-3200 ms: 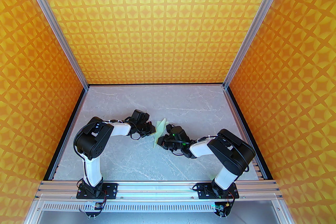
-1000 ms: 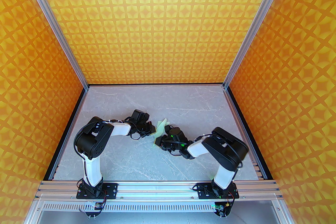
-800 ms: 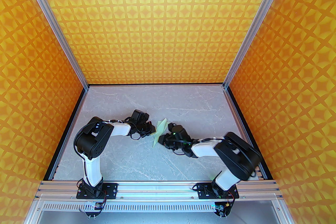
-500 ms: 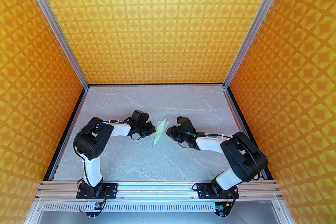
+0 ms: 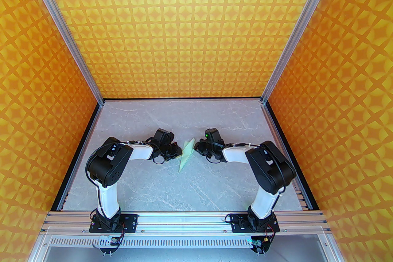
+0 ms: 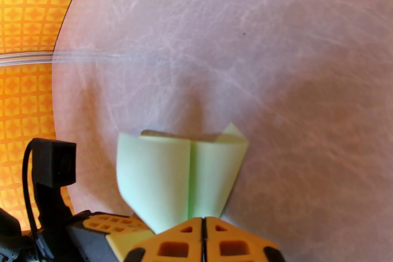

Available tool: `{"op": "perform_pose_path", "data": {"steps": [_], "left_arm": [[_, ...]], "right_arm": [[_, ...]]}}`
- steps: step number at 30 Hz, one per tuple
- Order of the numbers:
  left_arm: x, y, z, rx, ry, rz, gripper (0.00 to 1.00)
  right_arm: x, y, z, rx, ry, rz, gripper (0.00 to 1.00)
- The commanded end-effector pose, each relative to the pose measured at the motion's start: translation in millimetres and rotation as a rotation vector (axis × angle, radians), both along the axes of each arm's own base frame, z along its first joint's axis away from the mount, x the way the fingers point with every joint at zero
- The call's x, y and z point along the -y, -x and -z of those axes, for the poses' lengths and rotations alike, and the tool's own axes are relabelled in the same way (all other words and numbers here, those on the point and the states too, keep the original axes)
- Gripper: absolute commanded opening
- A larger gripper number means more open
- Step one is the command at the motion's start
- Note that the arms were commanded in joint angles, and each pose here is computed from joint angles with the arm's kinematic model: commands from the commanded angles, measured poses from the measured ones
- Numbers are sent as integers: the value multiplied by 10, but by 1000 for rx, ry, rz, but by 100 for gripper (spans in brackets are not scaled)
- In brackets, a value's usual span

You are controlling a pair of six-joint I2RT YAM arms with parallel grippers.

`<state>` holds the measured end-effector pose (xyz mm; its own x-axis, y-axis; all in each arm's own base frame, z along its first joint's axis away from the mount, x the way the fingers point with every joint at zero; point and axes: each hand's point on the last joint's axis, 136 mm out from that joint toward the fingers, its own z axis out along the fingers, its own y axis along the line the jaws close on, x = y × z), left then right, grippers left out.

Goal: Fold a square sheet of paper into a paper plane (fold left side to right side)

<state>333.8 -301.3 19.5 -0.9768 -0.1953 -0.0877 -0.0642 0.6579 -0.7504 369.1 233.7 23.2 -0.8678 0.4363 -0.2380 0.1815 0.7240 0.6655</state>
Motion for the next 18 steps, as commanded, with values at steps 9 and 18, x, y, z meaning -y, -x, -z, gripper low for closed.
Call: {"op": "perform_pose_path", "data": {"steps": [9, 18], "left_arm": [[46, 71, 3, 14, -37, 36, 8], [54, 47, 5, 24, -59, 65, 8]], "right_arm": [[-50, 2, 164, -53, 41, -83, 3], [-70, 33, 195, -61, 52, -123, 2]]}}
